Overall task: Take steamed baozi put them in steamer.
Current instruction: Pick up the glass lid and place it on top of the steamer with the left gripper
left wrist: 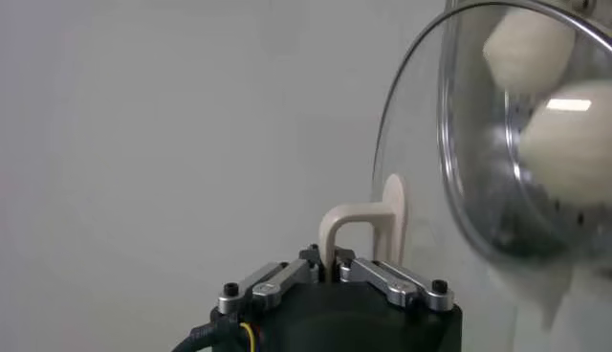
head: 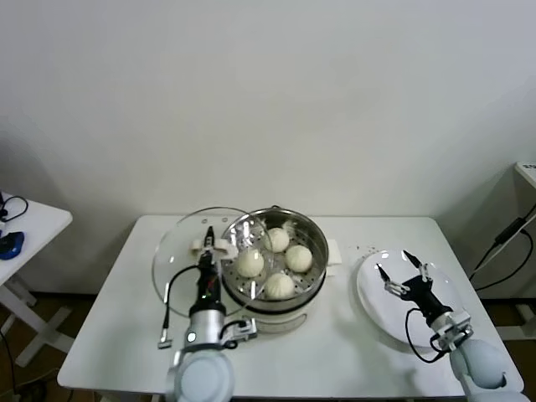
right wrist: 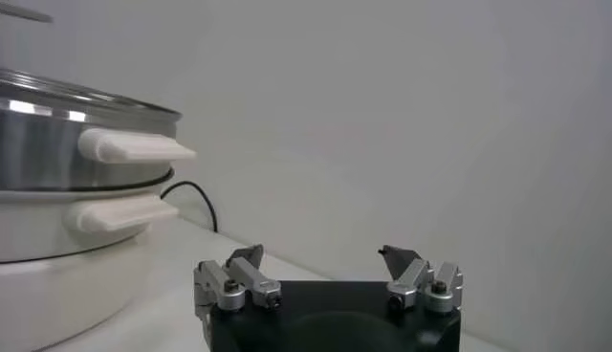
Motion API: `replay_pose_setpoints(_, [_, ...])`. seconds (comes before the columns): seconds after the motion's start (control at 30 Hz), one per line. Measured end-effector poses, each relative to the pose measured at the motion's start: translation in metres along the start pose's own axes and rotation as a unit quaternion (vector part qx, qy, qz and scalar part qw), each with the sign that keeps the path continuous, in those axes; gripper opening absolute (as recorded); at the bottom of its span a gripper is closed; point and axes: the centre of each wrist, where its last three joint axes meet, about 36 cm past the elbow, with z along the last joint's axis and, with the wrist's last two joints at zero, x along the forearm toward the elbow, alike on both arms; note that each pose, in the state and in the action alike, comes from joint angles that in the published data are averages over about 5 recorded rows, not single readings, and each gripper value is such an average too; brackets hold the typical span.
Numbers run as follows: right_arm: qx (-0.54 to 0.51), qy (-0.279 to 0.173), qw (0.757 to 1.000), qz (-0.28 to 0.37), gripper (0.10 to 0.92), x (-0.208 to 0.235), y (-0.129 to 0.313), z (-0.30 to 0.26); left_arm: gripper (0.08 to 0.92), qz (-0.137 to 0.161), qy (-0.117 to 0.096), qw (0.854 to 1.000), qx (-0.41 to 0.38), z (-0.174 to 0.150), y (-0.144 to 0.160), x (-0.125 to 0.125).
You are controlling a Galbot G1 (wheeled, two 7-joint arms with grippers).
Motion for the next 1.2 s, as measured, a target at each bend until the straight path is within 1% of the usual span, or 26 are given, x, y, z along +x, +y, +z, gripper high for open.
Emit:
replay_pose_setpoints(0.4, [0.001,0.012,1.0,0.005,0.823,0.005,-0.001,0.005,0.157,0.024,-0.031,0.999,0.028,-0.058,0.006,-0.015])
replay_pose_setpoints(0.6, [0.001,0.013,1.0,0.014,0.823,0.01,-0.002,0.007,0.157,0.035,-0.042,0.998,0.033,-0.079,0.005,-0.021])
replay_pose_setpoints(0.97, [-0.004,0.013,1.0,0.023,0.823,0.016,0.001,0.012,0.157,0.053,-0.049,0.997,0.013,-0.101,-0.003,-0.031])
replay_pose_setpoints(1.2, [-0.007,0.013,1.0,0.026,0.823,0.017,0.002,0.014,0.157,0.059,-0.051,0.997,0.005,-0.111,-0.004,-0.037])
